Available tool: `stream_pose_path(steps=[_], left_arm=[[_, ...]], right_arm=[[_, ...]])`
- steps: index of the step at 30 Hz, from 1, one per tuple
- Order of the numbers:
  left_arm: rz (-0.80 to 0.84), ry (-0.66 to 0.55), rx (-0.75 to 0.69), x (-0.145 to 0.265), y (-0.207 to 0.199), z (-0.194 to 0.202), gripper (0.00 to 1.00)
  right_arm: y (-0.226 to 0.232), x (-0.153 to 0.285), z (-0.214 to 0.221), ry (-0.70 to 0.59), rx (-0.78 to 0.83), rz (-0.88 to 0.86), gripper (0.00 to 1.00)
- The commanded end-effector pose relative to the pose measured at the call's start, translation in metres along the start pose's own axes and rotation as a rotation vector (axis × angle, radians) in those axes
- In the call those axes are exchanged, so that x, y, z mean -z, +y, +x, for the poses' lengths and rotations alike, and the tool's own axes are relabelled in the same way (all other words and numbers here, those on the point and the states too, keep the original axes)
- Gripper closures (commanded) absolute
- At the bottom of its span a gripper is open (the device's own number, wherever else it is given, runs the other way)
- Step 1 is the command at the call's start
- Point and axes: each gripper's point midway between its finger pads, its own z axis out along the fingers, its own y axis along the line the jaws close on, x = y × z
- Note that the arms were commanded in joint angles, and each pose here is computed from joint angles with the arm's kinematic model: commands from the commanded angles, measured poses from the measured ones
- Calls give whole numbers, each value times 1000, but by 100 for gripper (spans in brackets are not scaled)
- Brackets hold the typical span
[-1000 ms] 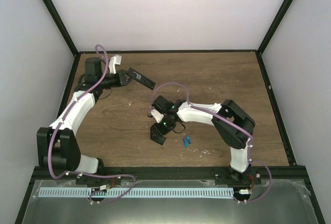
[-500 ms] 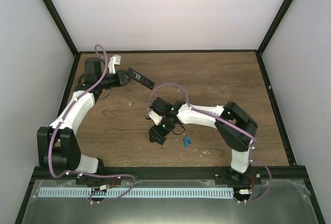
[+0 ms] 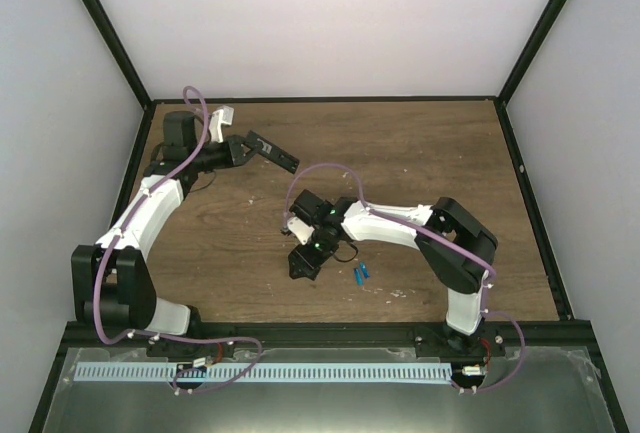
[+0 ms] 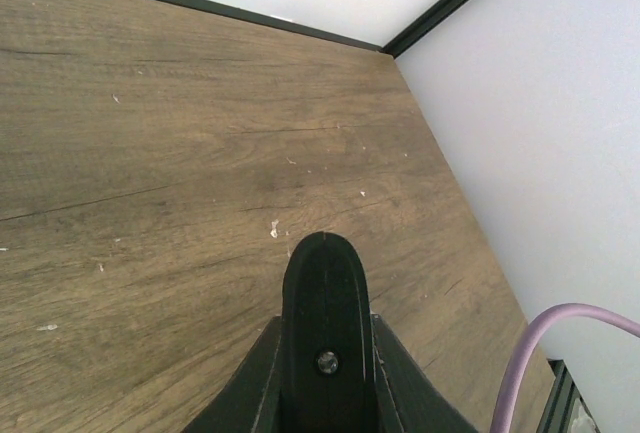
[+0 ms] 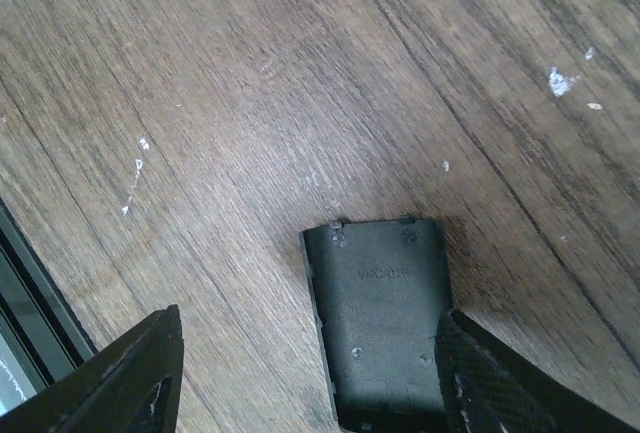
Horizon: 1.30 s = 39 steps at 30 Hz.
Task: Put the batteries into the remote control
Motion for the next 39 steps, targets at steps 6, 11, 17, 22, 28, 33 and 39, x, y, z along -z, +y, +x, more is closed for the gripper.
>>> stream_pose_path(steps=[6, 11, 17, 22, 28, 33, 39], left_arm=[[11, -7, -5, 0, 0, -4, 100], [11, -7, -3, 0, 0, -4, 100], [11, -8, -2, 0, 0, -4, 100], [12, -9, 3, 0, 0, -4, 100], [12, -9, 7, -1, 1, -5, 100], [11, -7, 10, -2, 2, -5, 100], [11, -6, 14, -2, 2, -5, 100]], right_arm=[[6, -4, 7, 27, 18, -27, 38], [1, -8, 10, 38, 11, -7, 38], [-3, -11, 13, 46, 9, 8, 38], [-5, -14, 16, 53, 8, 8, 38], [-10, -19, 20, 65, 9, 23, 38], [-13, -23, 25, 73, 13, 29, 38], [-20, -30, 33, 94, 10, 47, 39]])
